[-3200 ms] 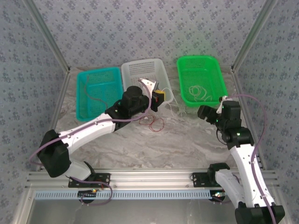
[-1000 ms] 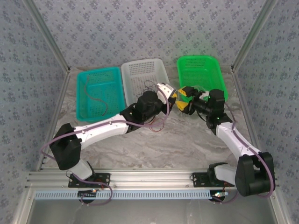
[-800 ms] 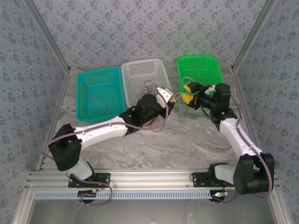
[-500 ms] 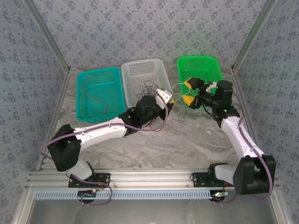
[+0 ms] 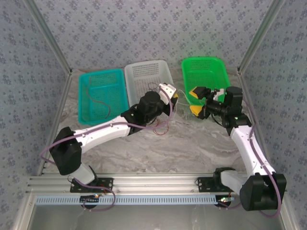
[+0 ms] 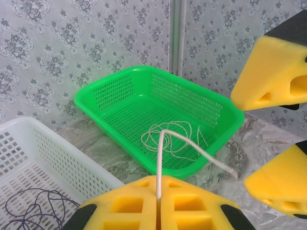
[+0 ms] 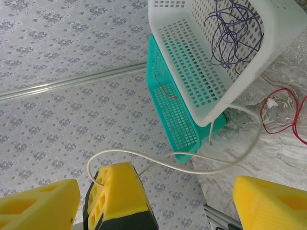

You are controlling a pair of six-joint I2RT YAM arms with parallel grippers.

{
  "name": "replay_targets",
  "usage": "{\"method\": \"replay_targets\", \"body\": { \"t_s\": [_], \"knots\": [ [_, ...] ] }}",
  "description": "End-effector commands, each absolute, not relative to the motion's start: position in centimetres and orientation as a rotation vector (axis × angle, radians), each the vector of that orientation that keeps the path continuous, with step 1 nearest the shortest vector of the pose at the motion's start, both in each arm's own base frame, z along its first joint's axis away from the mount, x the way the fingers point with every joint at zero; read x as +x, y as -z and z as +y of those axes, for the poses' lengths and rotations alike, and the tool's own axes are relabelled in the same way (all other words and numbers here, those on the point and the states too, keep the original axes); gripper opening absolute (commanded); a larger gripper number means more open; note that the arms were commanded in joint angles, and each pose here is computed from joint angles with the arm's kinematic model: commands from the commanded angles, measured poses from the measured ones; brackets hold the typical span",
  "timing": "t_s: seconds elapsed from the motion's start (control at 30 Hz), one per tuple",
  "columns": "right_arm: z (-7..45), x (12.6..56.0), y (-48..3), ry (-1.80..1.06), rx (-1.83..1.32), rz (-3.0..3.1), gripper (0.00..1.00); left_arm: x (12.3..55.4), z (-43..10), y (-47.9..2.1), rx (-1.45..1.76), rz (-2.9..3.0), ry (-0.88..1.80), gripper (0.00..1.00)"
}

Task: Untangle the cables

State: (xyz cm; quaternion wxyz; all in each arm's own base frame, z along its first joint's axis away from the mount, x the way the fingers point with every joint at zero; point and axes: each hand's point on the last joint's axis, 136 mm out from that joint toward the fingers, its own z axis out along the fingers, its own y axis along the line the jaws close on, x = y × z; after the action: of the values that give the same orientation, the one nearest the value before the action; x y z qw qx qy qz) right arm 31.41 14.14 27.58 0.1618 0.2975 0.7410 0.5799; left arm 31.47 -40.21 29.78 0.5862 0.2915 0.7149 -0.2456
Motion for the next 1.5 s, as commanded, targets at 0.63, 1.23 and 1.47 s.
{"method": "replay_targets", "body": {
  "t_s": [0.63, 1.23, 1.47],
  "knots": [
    [15.9, 32.8, -29.7, -1.774, 0.839, 2.018, 0.84, 31.0, -42.0, -29.3, 0.721, 1.672, 0.566, 0.07],
    [14.8, 37.9, -28.5, -1.613, 0.76, 1.995, 0.44, 25.8, -44.0, -30.7, 0.825, 1.547, 0.802, 0.08],
    [13.9, 37.2, -33.2, -1.377, 0.544, 2.066, 0.0, 26.0, -44.4, -28.6, 0.854, 1.629, 0.807, 0.17]
  ]
}}
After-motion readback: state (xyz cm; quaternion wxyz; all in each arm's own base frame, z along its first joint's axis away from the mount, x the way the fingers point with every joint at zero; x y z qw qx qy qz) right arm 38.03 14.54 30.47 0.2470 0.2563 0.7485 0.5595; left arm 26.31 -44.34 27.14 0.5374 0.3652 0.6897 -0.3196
